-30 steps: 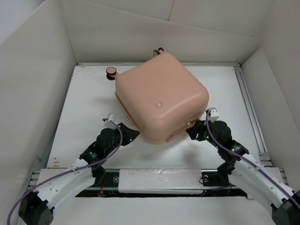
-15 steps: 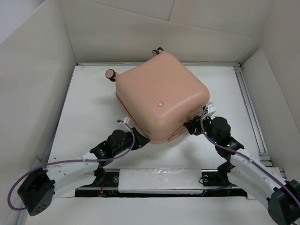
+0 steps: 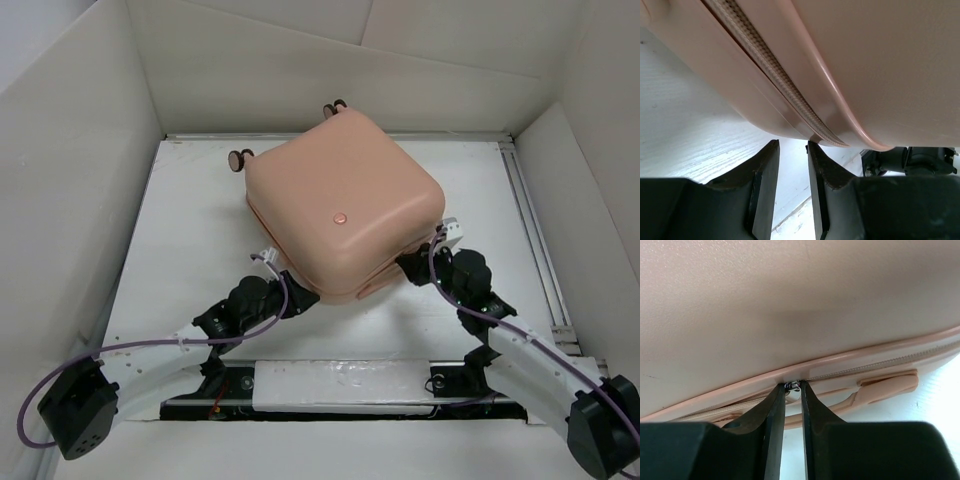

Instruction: Pack the luggage

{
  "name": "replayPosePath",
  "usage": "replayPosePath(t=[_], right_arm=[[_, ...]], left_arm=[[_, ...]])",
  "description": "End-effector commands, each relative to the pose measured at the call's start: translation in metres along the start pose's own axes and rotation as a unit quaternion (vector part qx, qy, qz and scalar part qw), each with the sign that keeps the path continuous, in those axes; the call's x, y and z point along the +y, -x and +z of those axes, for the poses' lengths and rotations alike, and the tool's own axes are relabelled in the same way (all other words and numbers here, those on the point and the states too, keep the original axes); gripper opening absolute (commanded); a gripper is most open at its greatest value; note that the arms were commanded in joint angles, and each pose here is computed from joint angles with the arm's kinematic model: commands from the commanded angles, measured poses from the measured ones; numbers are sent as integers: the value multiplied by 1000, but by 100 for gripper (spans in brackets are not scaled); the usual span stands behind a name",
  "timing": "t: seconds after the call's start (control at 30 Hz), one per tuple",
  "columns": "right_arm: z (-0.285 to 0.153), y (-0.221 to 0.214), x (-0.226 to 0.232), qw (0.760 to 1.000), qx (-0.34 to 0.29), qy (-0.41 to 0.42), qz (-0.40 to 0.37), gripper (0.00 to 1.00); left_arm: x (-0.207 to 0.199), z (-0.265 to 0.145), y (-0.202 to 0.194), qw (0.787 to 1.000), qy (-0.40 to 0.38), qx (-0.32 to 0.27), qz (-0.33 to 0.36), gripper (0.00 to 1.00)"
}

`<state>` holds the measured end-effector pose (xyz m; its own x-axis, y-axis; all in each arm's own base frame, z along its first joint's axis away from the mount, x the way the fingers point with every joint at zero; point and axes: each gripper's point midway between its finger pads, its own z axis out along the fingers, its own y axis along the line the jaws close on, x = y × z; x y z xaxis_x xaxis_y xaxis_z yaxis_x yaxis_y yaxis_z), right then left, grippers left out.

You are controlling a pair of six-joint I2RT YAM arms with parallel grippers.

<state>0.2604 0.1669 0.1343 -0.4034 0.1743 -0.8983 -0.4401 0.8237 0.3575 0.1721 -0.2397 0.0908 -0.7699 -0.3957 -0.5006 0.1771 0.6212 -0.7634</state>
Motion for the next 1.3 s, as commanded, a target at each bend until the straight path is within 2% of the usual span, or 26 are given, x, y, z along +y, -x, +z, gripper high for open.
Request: replayPosePath(t=[0.0,0.13,0.23,0.27,0.33,0.37,0.53,0.73,0.9,0.97,1.03,1.1,1.13,1.23,1.27], right_arm=[[5,17,6,999,-44,14,12,0],[3,11,14,998,-43,24,32,0],[0,3,47,996,-28,77,35,0],[-5,-11,70,993,-3,112,32,0],[-8,-15,85,994,13,108,23,0],[-17,-26,107,990,29,138,18,0],[-43,-27,158,980,42,196,17,0],[-51,-38,214,968,69,242,11,0],[-31,-42,262,970,76,229,-7,0],[-31,-53,265,977,83,194,-26,0],[-28,-46,237,990,58,123,-24,0],[-31,-42,209,997,35,74,8,7],[-37,-45,187,998,32,60,17,20],[-37,-51,147,998,27,30,49,42],[-38,-43,142,997,18,33,63,51]], left_arm=[[-27,1,18,998,-53,-35,4,25],[-32,2,23,997,-62,-47,4,24],[-38,8,27,997,-66,-49,0,22],[-39,9,29,996,-68,-56,-1,21],[-41,16,33,996,-63,-59,-1,19],[-44,17,34,996,-69,-62,-7,19],[-47,25,40,994,-73,-73,-24,17],[-51,35,45,993,-76,-89,-35,16],[-54,40,44,991,-86,-85,-50,14],[-51,37,41,992,-83,-84,-50,14],[-50,30,44,991,-82,-92,-51,14],[-43,25,47,992,-63,-100,-43,14],[-46,18,49,991,-71,-105,-43,14],[-39,7,53,991,-56,-118,-40,17],[-36,5,54,991,-50,-121,-33,21]])
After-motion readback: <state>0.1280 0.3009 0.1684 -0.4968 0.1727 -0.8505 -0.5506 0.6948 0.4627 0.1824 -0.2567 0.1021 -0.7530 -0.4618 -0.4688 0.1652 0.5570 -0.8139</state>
